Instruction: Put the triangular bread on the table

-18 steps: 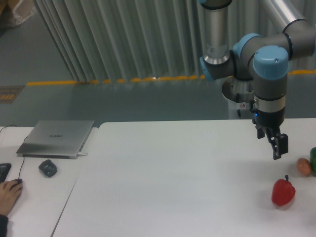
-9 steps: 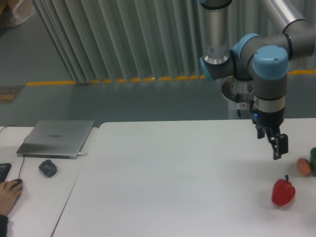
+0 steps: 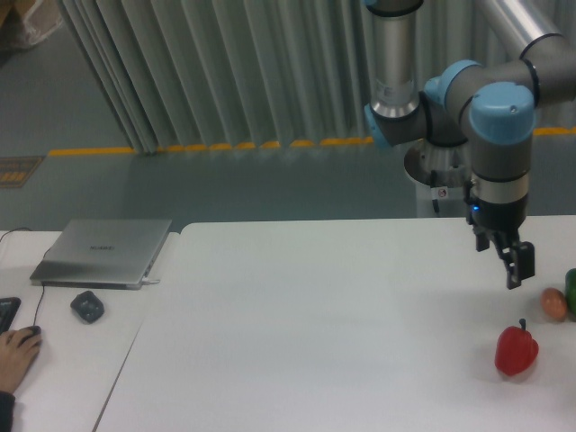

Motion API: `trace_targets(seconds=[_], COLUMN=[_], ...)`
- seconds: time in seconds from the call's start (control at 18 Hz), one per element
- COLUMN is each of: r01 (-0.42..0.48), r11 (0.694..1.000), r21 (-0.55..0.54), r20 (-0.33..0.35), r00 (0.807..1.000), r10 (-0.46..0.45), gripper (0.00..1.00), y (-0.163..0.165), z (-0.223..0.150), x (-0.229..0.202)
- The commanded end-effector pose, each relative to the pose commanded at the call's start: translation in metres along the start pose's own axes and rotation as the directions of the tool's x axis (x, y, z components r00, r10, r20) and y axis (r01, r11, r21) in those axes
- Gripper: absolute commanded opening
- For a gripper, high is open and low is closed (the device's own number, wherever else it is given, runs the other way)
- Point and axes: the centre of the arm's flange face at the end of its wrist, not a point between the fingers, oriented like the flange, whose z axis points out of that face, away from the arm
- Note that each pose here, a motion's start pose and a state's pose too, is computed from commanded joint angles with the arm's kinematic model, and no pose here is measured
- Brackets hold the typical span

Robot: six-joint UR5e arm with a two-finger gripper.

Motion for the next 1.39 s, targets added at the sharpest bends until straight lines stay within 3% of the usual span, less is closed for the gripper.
trace_targets(seconds=[0.33,0.56,0.83,0.94,1.11,1.39], r01=[0.028,0.126,0.044,0.031,0.064,0.096], r11=[1.0,0.983,0.993,0.994,0.992,0.986], r21=[0.003,0.132,0.114,0.106,0.105,0.135], r20=[0.047,0.066,0.084,0.12,0.15,0.229], r00=[0.999,0.989,0.995,0.992,0.985,0.965], r10=[-0.028,-0.136,-0.054,-0.043,-0.079,-0.125], gripper=[1.0,1.0,1.0,1.0,1.0,1.0], y=[0.025,0.077,0.119,0.138,0.161,0.169], z=[0.002,0.0,0.005,0.014,0.028,0.037], x=[-0.016,-0.034,-0.047,-0.059,-0.074,-0.117])
